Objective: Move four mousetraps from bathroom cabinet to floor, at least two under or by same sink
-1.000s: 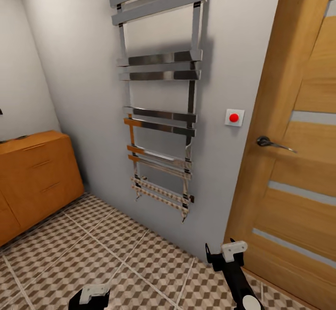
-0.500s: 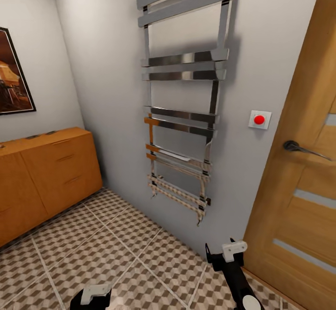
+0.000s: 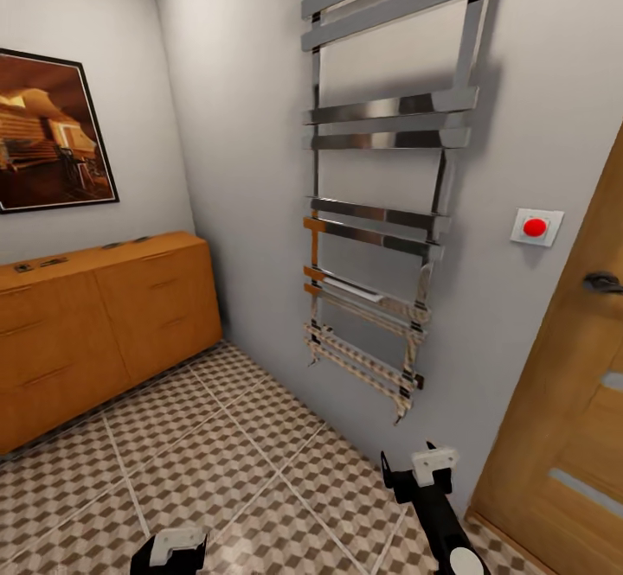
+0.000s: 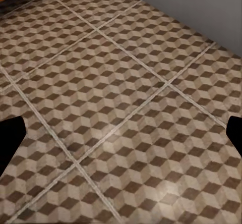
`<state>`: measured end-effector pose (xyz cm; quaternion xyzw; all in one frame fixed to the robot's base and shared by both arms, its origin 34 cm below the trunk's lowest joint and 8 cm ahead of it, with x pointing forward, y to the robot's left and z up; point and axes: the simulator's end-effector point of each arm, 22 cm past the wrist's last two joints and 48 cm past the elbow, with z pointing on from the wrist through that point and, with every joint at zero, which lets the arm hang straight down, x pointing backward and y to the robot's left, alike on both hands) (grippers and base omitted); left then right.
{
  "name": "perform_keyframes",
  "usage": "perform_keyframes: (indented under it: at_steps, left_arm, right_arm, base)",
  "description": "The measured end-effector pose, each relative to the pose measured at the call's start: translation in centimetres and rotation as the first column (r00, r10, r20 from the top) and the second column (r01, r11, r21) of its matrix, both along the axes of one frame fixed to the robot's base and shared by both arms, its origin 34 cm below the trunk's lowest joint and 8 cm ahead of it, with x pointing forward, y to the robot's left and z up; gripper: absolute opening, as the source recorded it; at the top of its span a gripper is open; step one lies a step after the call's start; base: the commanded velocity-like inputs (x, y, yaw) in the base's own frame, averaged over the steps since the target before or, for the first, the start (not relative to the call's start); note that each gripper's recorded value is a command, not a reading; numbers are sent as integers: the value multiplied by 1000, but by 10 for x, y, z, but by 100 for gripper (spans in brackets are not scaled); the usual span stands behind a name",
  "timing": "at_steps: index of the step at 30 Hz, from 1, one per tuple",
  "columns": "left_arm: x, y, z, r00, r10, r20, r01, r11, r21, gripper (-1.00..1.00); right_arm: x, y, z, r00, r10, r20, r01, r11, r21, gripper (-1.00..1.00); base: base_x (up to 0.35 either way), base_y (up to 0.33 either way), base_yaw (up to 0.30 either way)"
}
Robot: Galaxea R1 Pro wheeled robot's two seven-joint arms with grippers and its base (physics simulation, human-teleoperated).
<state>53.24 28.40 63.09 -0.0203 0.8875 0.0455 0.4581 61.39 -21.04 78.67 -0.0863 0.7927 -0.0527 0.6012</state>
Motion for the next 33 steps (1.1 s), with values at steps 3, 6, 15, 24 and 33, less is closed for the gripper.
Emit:
perform_keyframes:
  at_steps: [3, 6, 15, 24, 33]
  left_arm:
    - [0, 0, 1, 1000, 0, 2, 0, 1000, 0, 100]
    - [0, 0, 0, 1000, 0, 1, 0, 1000, 0, 100]
    - [1, 0, 2, 1000, -1, 4, 1, 1000, 2, 100]
    - [1, 0, 1, 1000, -1, 4, 1, 1000, 1, 100]
    - [0, 0, 0, 1000, 0, 0, 0, 1000, 0, 100]
  right_arm:
    - [0, 0, 0, 1000, 0, 0, 0, 1000, 0, 100]
    - [0, 0, 0, 1000, 0, 0, 0, 1000, 0, 100]
    - [0, 0, 0, 1000, 0, 0, 0, 1000, 0, 100]
    - [0, 0, 0, 1000, 1, 0, -1, 1000, 0, 100]
    - [0, 0, 0, 1000, 1, 0, -1, 1000, 0, 100]
  base:
    - [0, 0, 247]
    - [0, 0, 247]
    - [0, 0, 247]
    - [0, 0, 247]
    - [0, 0, 246]
